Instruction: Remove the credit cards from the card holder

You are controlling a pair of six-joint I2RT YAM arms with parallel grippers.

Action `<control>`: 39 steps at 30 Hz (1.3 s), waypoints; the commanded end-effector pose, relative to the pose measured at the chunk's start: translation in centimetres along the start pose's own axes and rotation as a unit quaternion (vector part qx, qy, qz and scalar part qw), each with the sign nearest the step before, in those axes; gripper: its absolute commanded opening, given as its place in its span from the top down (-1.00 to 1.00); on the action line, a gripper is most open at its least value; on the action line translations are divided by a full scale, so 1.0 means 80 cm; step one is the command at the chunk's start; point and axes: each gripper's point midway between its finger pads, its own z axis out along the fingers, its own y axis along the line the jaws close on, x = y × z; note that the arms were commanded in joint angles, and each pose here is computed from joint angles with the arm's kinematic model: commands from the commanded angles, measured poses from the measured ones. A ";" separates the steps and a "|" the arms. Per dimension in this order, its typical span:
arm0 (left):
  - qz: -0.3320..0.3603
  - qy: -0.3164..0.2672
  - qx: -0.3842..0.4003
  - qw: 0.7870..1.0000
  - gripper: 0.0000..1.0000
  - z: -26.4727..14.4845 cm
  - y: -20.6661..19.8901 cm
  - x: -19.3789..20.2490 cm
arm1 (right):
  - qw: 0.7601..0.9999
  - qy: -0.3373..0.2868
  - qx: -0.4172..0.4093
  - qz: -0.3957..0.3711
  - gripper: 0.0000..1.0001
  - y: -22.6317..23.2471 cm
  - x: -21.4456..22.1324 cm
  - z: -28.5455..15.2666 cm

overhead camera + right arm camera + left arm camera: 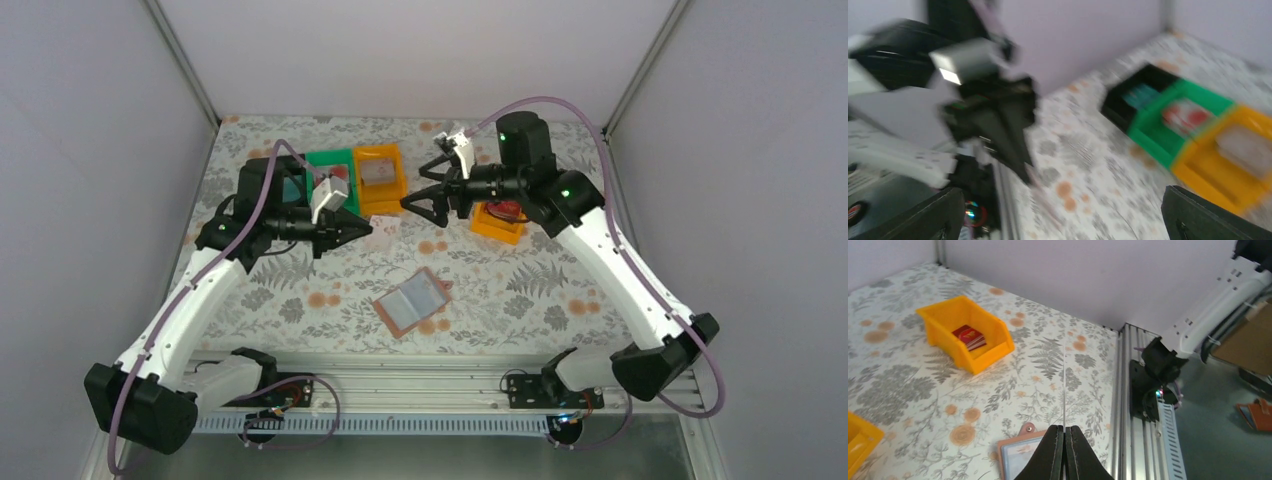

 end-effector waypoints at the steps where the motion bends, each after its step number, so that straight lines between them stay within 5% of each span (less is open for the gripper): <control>1: 0.054 0.003 0.061 0.997 0.95 0.001 -0.030 -0.004 | 0.990 -0.005 -0.128 -0.063 -0.99 0.075 -0.009 0.019; 10: 0.050 0.000 0.079 0.996 0.95 0.002 -0.037 -0.005 | 0.985 0.089 -0.144 -0.044 -0.54 0.079 0.047 0.058; 16: 0.046 0.000 0.078 0.996 0.95 0.003 -0.037 -0.004 | 0.985 0.086 -0.148 -0.027 0.90 0.077 0.054 0.062; 22: 0.024 -0.004 0.059 0.998 0.95 0.004 -0.027 -0.009 | 0.991 0.071 -0.107 -0.023 0.92 0.067 0.051 0.051; 23: 0.010 -0.004 0.037 0.999 0.74 0.006 -0.016 -0.009 | 0.994 0.066 -0.091 -0.008 0.92 0.058 0.048 0.050; 25: -0.013 -0.010 -0.050 0.999 -0.21 0.007 0.024 -0.015 | 0.995 0.042 -0.076 0.039 0.92 0.039 0.029 0.046; 27: -0.036 -0.013 -0.186 0.982 -0.42 -0.008 0.082 -0.026 | 0.987 0.017 -0.037 0.156 0.92 -0.003 0.011 0.050; 30: -0.020 -0.003 -0.331 0.943 -0.35 -0.043 0.140 -0.059 | 0.936 -0.030 0.045 0.347 0.92 -0.083 0.002 0.050; 36: 0.219 0.042 -0.246 0.943 -0.33 0.026 0.059 -0.119 | 0.837 -0.197 0.121 0.496 0.92 -0.139 -0.059 0.025; 39: 0.342 0.068 -0.260 0.900 -0.38 0.052 0.045 -0.119 | 0.792 -0.229 0.137 0.549 0.92 -0.142 -0.067 0.016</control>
